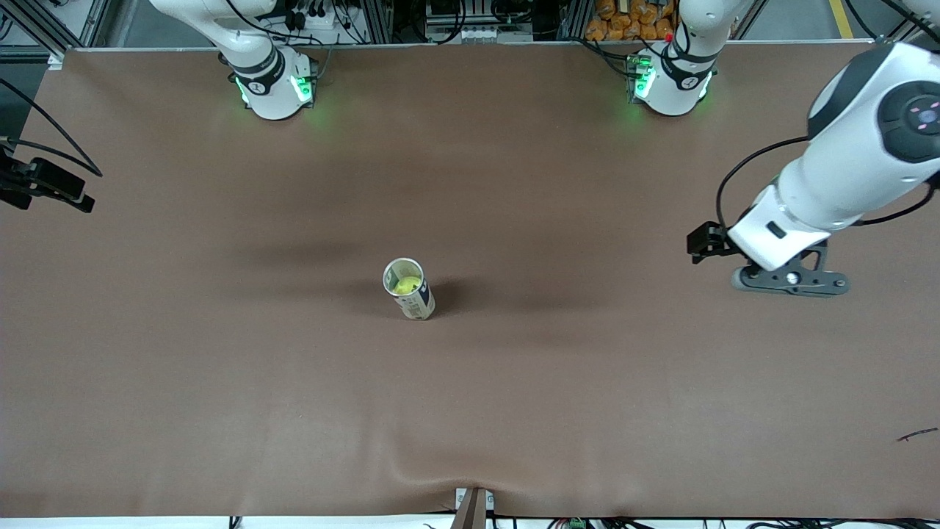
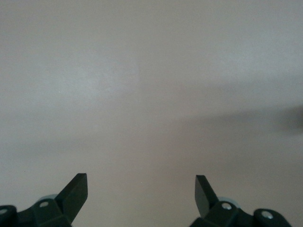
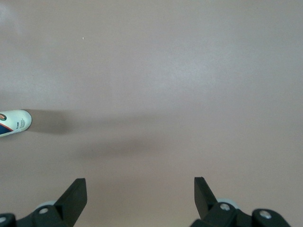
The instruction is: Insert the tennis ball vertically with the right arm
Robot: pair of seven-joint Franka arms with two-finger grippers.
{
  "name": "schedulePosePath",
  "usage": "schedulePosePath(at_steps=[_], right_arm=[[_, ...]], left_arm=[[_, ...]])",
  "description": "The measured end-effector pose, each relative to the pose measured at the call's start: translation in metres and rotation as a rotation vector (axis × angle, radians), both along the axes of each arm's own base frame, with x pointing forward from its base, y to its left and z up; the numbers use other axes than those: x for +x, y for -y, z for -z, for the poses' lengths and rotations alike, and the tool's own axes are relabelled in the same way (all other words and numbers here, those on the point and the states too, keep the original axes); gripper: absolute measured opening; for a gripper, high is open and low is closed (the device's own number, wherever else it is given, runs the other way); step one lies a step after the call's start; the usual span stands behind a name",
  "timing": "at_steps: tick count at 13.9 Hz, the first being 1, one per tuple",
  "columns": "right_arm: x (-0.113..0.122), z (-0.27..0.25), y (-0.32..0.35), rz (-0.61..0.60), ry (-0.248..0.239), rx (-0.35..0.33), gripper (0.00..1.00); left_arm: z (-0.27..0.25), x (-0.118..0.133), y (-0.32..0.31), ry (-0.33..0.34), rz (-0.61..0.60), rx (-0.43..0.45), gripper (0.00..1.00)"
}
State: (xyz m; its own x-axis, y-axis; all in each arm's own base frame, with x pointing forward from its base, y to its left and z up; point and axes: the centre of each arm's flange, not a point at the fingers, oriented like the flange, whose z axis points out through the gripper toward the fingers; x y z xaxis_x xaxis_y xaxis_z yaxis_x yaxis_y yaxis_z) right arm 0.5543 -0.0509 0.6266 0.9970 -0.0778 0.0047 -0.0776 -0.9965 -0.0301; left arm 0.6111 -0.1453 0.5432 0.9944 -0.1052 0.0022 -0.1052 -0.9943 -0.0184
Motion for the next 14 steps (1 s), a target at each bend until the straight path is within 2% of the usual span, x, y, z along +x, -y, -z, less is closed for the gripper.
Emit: schedulePosePath(at_steps=[8,12,14], right_arm=[[-0.001,-0.002,0.001,-0.001,-0.003,-0.013,1.0],[-0.007,-0.001,0.001,-0.002,-0.049,-0.009,1.0],[-0.007,-0.002,0.001,-0.002,-0.049,-0.01,1.0]], left_arm=[[-0.015,0.007,-0.01,0.022,-0.032,0.0,1.0],[-0.017,0.009,-0.009,-0.051,-0.122,0.026,1.0],[-0.028,0.007,-0.017,-0.063,-0.163,0.032,1.0]])
